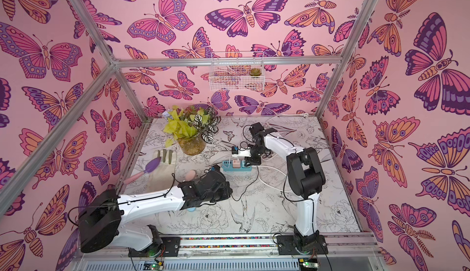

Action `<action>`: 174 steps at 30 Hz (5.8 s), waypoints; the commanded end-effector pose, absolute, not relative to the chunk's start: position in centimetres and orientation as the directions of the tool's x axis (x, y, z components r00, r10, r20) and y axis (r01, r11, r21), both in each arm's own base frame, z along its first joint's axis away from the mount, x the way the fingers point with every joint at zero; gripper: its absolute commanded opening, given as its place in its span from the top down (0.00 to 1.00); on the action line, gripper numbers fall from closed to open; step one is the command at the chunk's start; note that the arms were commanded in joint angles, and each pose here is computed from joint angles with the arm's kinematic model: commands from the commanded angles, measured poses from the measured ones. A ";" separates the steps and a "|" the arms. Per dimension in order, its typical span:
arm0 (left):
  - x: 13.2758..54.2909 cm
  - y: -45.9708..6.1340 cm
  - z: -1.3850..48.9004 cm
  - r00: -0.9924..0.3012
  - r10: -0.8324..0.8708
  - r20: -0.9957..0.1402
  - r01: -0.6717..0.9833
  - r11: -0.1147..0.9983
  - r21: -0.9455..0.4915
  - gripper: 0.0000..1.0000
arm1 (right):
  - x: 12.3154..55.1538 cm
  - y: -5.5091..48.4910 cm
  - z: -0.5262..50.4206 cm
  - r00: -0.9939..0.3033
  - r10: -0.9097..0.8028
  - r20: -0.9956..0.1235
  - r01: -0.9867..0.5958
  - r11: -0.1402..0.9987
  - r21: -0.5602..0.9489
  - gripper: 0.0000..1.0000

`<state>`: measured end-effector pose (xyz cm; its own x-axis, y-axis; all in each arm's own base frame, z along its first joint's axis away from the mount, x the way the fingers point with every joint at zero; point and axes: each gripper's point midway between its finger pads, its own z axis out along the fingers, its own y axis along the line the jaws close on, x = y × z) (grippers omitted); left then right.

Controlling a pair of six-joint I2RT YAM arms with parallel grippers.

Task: Charge the bluetooth headset
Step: Insert the plug into the socket, then adjust the charging cable.

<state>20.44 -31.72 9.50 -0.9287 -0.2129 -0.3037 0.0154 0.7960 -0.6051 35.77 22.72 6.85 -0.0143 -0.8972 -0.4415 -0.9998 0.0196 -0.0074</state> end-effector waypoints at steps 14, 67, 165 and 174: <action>21.0 -30.6 10.2 -0.910 -0.234 -0.341 0.014 0.807 -0.591 1.00 | 37.4 22.5 10.6 -0.090 -0.870 -0.485 -0.971 0.185 -0.151 0.63; 18.1 -31.1 20.2 -0.542 0.234 -0.807 0.751 0.566 -0.340 1.00 | 24.3 22.4 22.3 -0.817 0.265 -0.512 -0.354 0.470 0.809 0.65; 22.0 -26.1 26.7 -0.791 -0.251 -0.558 0.507 0.241 -0.827 0.21 | 16.5 29.2 25.2 -0.682 -0.068 -0.728 -0.723 0.212 0.658 1.00; 21.2 -26.5 26.9 -0.804 -0.225 -0.550 0.517 0.192 -0.834 0.48 | 16.5 29.3 25.4 -0.680 -0.061 -0.730 -0.725 0.199 0.659 1.00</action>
<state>21.86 -26.38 26.79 -0.8037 -0.2437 -0.5428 0.4956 0.2305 -0.8374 16.79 29.08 24.58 -0.6911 -0.0676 -0.7196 -0.7124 0.2315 0.6625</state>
